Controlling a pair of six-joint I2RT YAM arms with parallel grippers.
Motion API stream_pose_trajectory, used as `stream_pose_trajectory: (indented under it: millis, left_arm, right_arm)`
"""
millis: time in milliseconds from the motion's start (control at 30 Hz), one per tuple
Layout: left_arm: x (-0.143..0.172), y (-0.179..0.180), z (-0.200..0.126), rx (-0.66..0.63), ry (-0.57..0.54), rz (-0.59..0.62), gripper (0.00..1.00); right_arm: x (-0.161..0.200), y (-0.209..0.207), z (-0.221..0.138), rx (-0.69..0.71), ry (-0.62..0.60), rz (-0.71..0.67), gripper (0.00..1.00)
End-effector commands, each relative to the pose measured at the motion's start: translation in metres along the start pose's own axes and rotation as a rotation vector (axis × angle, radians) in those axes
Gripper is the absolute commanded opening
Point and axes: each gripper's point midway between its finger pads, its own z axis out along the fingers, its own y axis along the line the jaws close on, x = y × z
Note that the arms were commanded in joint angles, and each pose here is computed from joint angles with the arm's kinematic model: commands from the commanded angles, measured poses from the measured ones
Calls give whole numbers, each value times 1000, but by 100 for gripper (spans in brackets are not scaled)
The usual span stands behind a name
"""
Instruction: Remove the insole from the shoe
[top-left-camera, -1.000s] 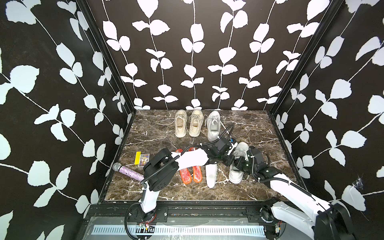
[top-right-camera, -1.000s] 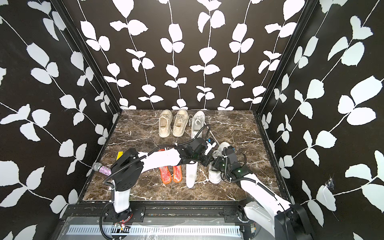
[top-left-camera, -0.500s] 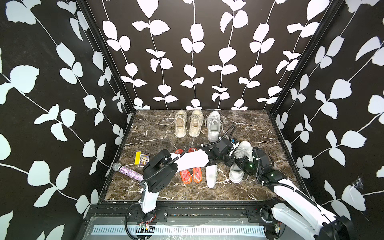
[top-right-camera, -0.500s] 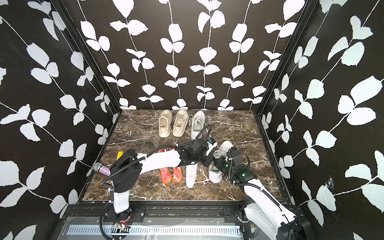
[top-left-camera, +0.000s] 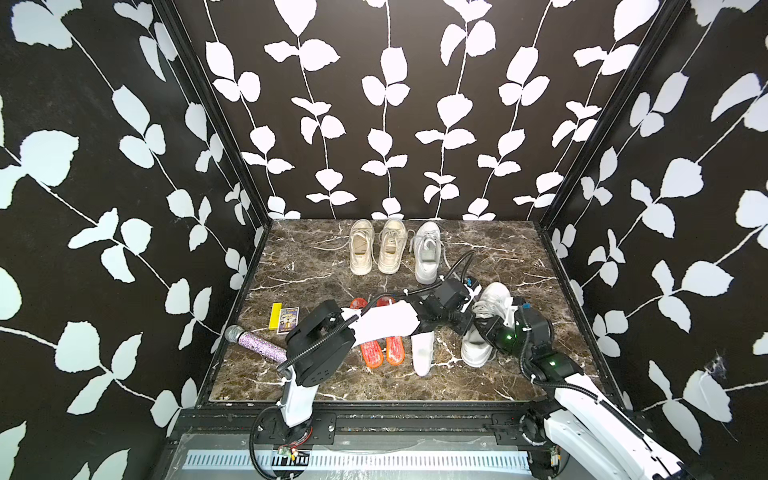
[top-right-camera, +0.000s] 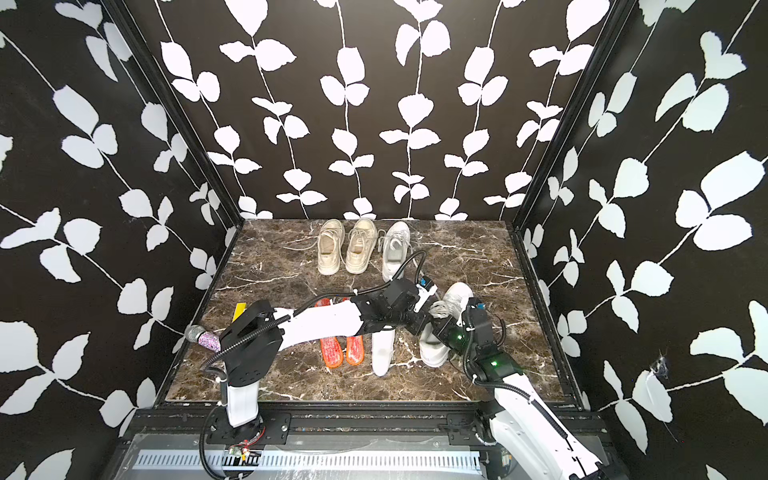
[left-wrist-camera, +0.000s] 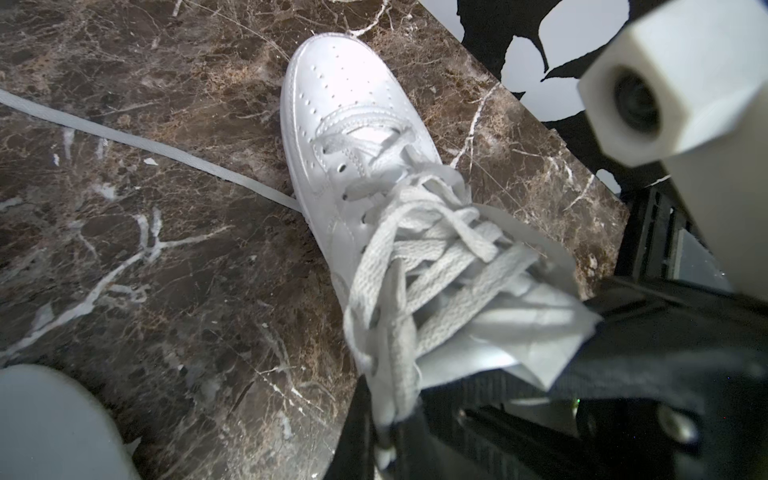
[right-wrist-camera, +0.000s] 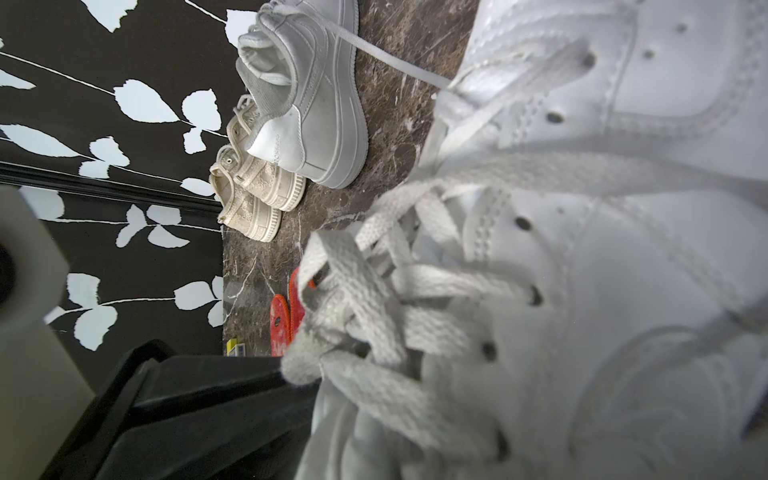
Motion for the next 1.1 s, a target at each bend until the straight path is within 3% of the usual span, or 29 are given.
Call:
stream_pose_trajectory:
  millis: [0, 67, 233, 467, 733, 1067]
  left_arm:
    - [34, 113, -15, -408, 78, -100, 0]
    - [28, 108, -18, -384, 58, -94, 0]
    - [15, 84, -24, -280, 8, -78, 0]
    - [21, 43, -16, -148, 20, -49, 0]
    - [45, 45, -12, -135, 60, -93, 0]
    - [63, 53, -12, -166, 99, -89, 0]
  right_arm:
    - [-39, 17, -23, 38, -151, -57, 0]
    - [-39, 4, -24, 136, -134, -116, 0]
    - [-36, -11, -14, 234, -80, -209, 2]
    - [-19, -26, 20, 258, 45, -244, 11]
    - [-6, -22, 37, 202, 113, -267, 19]
    - [6, -30, 56, 252, 209, -313, 31]
